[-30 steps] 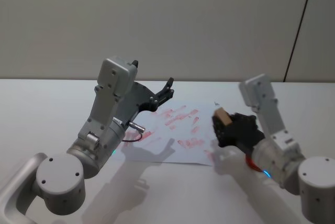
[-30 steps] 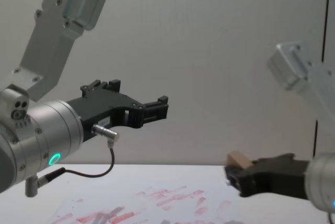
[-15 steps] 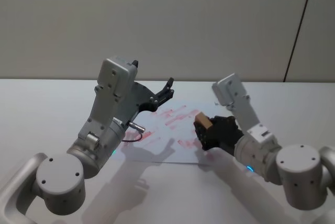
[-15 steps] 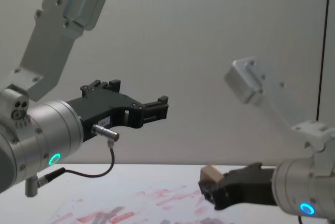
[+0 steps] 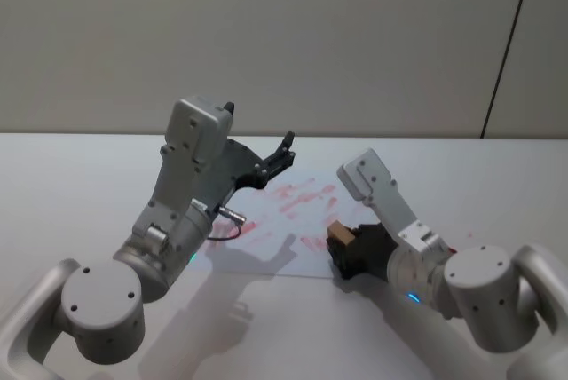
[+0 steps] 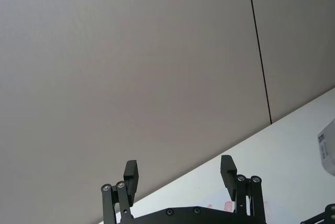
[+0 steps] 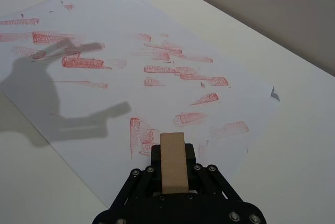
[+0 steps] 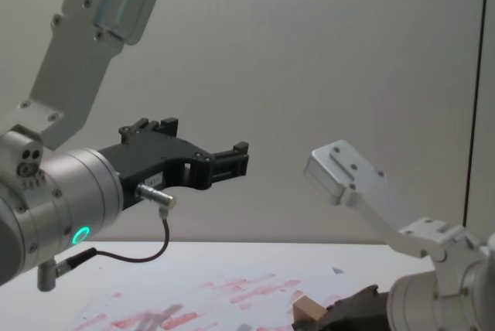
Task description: Use the one hand to pick up the stamp and affix it onto the A4 paper.
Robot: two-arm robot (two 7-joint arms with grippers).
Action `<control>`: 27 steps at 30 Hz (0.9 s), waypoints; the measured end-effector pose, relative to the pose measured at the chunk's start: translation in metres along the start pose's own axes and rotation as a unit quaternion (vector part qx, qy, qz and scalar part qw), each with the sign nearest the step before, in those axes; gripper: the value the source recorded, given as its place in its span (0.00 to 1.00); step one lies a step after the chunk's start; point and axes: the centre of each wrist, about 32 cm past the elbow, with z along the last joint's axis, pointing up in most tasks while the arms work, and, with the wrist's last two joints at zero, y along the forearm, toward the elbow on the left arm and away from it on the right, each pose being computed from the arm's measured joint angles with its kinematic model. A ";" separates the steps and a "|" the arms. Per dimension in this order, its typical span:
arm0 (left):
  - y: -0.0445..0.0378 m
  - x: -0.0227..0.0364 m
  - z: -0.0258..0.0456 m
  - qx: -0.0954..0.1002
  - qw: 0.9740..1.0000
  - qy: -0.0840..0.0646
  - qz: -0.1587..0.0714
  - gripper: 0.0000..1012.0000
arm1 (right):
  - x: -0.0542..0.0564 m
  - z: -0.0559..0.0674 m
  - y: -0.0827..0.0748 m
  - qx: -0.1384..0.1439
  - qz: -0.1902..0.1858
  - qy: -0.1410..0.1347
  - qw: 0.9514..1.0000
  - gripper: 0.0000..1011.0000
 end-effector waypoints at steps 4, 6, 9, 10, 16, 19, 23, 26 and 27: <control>0.0000 0.0000 0.0000 0.000 1.000 0.000 0.000 0.99 | -0.002 0.001 0.004 -0.008 0.000 0.005 1.000 0.22; 0.0000 0.0000 0.0000 0.000 1.000 0.000 0.000 0.99 | -0.003 0.000 0.005 -0.011 0.001 0.006 1.000 0.22; 0.0000 0.0000 0.0000 0.000 1.000 0.000 0.000 0.99 | -0.005 0.001 0.008 -0.016 0.000 0.010 1.000 0.22; 0.0000 0.0000 0.0000 0.000 1.000 0.000 0.000 0.99 | -0.005 0.000 0.008 -0.017 0.000 0.012 1.000 0.22; 0.0000 0.0000 0.0000 0.000 1.000 0.000 0.000 0.99 | -0.008 -0.001 0.011 -0.021 -0.001 0.020 1.000 0.22; 0.0000 0.0000 0.0000 0.000 1.000 0.000 0.000 0.99 | -0.008 -0.001 0.011 -0.020 -0.003 0.025 0.999 0.22; 0.0000 0.0000 0.0000 0.000 1.000 0.000 0.000 0.99 | -0.008 -0.001 0.011 -0.017 -0.005 0.035 0.999 0.22; 0.0000 0.0000 0.0000 0.000 1.000 0.000 0.000 0.99 | -0.007 0.000 0.009 -0.012 -0.007 0.041 0.999 0.22; 0.0000 0.0000 0.0000 0.000 1.000 0.000 0.000 0.99 | -0.007 0.001 0.007 -0.008 -0.008 0.045 0.999 0.22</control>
